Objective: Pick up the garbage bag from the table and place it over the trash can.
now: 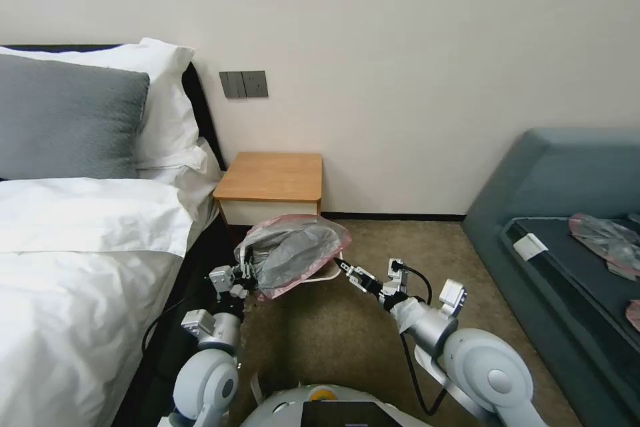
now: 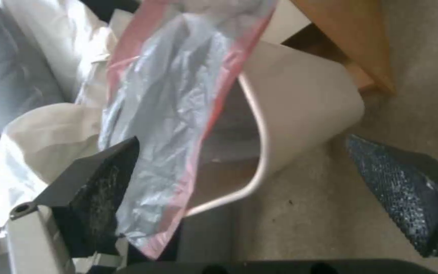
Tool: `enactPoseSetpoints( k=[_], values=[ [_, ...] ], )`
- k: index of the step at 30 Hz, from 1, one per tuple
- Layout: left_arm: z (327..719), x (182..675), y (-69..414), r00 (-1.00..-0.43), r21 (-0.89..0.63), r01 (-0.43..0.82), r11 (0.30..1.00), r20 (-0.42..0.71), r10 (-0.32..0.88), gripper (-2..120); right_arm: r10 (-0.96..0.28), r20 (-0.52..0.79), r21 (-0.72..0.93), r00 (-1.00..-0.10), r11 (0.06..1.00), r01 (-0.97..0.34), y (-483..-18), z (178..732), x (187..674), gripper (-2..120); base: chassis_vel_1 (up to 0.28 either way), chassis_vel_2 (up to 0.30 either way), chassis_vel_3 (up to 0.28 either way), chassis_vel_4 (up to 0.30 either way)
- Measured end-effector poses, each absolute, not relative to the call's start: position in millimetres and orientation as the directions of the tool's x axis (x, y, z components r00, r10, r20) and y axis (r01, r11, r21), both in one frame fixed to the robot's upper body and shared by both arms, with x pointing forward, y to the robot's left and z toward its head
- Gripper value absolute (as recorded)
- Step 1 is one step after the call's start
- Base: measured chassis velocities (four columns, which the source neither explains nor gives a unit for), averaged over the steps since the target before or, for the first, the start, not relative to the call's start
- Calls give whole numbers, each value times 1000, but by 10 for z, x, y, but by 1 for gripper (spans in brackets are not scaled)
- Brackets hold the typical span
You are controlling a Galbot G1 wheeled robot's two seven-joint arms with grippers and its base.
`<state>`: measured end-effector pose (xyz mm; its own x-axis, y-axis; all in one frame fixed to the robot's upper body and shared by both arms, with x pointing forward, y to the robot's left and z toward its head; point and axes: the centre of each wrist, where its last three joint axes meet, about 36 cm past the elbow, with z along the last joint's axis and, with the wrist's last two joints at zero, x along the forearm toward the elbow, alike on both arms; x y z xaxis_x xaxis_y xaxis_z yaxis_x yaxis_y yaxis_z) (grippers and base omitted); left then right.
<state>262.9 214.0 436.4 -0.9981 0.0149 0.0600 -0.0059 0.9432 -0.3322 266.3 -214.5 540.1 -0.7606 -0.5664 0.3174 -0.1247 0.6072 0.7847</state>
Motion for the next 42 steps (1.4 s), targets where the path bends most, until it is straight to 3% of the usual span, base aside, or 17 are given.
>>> enactPoseSetpoints(
  k=[8, 16, 42],
  values=[
    [4359, 2616, 2127, -998, -329, -1, 944, 62, 20, 5, -640, 256, 850, -724, 506, -147, -2060, 5468, 2727, 100, 0, 0, 0, 0],
    [4386, 2606, 2101, -998, -330, 12, 944, 59, 34, 5, -650, 227, 876, -725, 462, -140, -2025, 5503, 2758, 100, 0, 0, 0, 0],
    [4514, 2590, 2078, -997, -302, 64, 951, 11, 70, 5, -627, 246, 850, -739, 506, -147, -1852, 5387, 2805, 100, 0, 0, 0, 0]
  ],
)
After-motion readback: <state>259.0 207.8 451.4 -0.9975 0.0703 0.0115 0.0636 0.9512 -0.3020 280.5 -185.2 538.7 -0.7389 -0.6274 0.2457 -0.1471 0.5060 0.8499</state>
